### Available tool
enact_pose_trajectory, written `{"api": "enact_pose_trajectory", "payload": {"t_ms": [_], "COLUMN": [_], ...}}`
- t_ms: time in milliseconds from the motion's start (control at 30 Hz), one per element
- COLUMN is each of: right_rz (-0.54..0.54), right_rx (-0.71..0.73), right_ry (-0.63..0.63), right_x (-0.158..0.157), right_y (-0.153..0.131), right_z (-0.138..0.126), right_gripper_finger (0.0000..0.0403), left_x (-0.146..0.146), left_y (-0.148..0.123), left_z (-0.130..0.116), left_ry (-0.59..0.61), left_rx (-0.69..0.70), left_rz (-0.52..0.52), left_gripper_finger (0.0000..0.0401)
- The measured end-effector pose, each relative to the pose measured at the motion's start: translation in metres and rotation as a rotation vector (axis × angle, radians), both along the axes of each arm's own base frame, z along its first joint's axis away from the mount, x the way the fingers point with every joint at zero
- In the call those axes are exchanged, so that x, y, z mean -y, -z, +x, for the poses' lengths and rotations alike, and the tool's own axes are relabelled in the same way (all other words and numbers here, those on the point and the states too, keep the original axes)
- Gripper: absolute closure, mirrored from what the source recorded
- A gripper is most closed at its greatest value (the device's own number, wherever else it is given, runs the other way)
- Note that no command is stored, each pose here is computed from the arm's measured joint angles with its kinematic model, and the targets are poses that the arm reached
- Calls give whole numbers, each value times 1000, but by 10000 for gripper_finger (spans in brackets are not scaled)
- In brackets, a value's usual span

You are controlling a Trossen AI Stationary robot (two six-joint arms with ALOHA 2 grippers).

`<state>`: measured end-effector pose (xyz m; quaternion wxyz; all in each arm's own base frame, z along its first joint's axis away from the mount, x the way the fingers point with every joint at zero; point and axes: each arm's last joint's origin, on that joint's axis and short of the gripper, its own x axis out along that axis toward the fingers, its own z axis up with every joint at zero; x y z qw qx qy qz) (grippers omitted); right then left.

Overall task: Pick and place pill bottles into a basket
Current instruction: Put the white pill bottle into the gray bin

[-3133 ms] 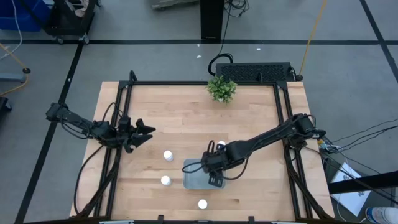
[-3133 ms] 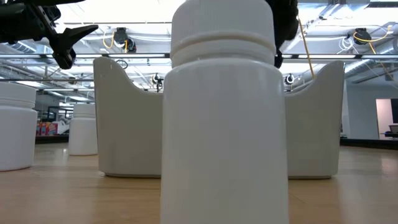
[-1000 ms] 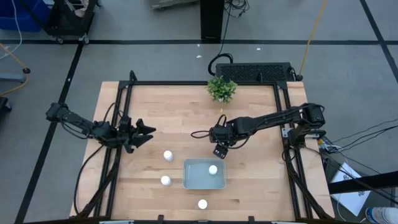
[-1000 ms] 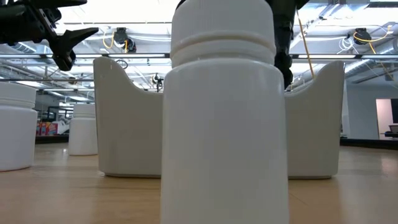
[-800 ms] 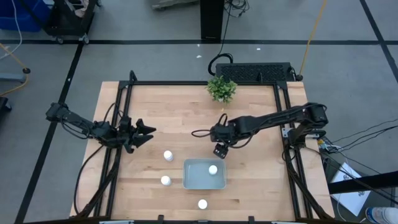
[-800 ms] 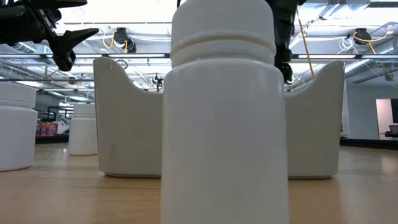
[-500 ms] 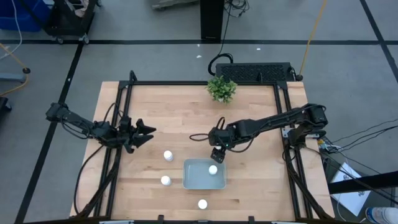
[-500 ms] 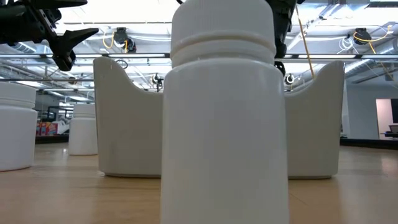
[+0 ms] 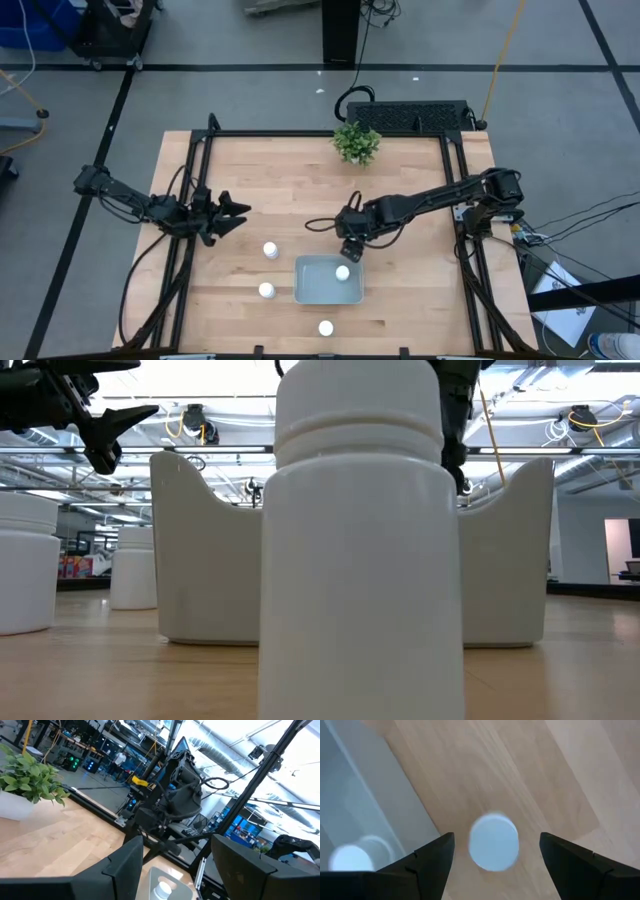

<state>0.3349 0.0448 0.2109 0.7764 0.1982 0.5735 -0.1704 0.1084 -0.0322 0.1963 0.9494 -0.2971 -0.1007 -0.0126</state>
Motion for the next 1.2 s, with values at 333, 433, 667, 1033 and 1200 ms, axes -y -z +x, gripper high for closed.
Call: {"api": "enact_pose_trajectory", "payload": {"t_ms": [333,433,667,1033,1200], "right_rz": [-1,0,-1,28,32], "right_rx": [-11,-11,-23,-6,26], "right_ry": [5,7,11,2,-5], "right_x": [0,0,0,0,-1], "right_y": [4,4,11,23,21], "right_z": [2,2,-1,-3,-1], "right_gripper_finger": [117,117,136,161,162], "left_x": [0,0,0,0,0], "left_y": [0,0,0,0,0], "left_z": [0,0,0,0,0], "left_ry": [1,1,2,1,1], "left_rx": [-1,0,0,0,0], "left_rz": [-2,-3,-6,-2,-1], "left_gripper_finger": [160,160,160,160,160]}}
